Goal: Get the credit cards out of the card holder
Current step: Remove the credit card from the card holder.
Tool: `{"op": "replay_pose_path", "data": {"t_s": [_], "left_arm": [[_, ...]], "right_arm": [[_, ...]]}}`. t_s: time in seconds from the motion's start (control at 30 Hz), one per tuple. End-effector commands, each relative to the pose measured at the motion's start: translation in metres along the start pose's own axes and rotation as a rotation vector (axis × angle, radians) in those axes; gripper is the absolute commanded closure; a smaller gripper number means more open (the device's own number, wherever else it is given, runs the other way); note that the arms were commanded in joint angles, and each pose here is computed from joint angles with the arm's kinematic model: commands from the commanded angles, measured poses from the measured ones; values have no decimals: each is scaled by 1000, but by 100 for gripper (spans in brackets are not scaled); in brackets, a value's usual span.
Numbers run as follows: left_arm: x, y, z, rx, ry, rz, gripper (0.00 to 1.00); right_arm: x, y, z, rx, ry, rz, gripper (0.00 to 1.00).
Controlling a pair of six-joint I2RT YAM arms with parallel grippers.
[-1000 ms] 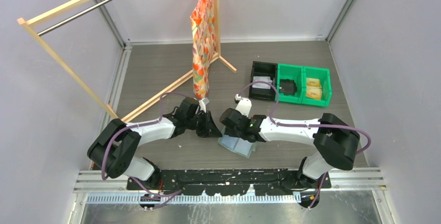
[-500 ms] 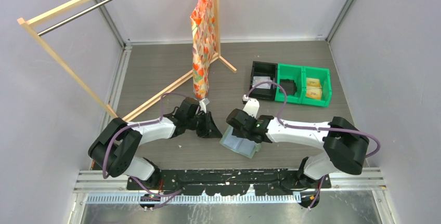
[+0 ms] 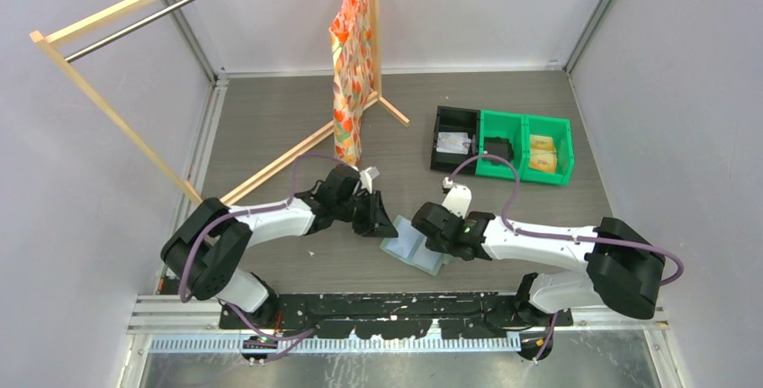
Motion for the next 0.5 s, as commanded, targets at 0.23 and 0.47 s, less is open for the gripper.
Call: {"op": "replay_pose_path", "data": {"t_s": [0.23,0.47], "left_arm": [[10,7,-24,117,-22,-66,71],[5,12,-38,101,34,-62,71]], "right_arm": [[-23,-20,-21,-58,20,-34,92],[-30,-26,-27,-78,33,-28,92]]}}
Point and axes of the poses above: each gripper's point midway between its finger pads, its own z axis back along the fingers, its own y axis along the line the jaws close on, x = y × z, the point moved 6 cm from there along z, back along the fingers, and after that the axes turned 7 degrees about z, right-handed, at the moved point
